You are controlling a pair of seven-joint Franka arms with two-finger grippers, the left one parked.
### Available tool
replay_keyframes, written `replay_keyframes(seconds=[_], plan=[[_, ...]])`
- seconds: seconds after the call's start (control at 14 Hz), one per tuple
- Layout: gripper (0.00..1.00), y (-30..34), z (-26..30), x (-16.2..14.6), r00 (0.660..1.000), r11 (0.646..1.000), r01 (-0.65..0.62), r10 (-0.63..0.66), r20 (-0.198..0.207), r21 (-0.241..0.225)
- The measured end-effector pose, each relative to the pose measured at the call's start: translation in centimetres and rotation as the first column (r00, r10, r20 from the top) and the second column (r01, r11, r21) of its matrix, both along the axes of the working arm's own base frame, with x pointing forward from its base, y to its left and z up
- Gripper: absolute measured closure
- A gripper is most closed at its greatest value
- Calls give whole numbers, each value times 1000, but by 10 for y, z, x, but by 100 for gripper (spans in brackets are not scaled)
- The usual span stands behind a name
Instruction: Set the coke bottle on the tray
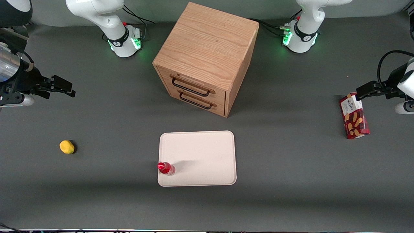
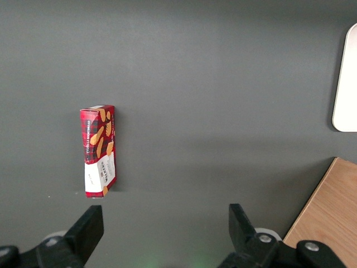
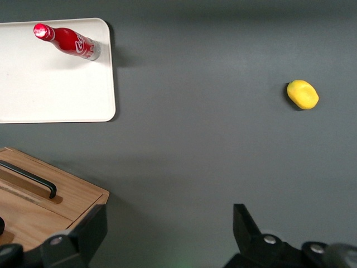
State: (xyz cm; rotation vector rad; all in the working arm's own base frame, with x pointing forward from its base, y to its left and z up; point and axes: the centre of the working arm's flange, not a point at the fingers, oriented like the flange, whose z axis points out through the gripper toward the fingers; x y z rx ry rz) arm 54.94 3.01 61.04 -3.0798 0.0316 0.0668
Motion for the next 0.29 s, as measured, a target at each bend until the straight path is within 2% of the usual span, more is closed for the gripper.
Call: replay_keyframes(seconds=[0.29], plan=[[0, -5, -7, 2, 1000, 1000, 8, -8, -18, -10]])
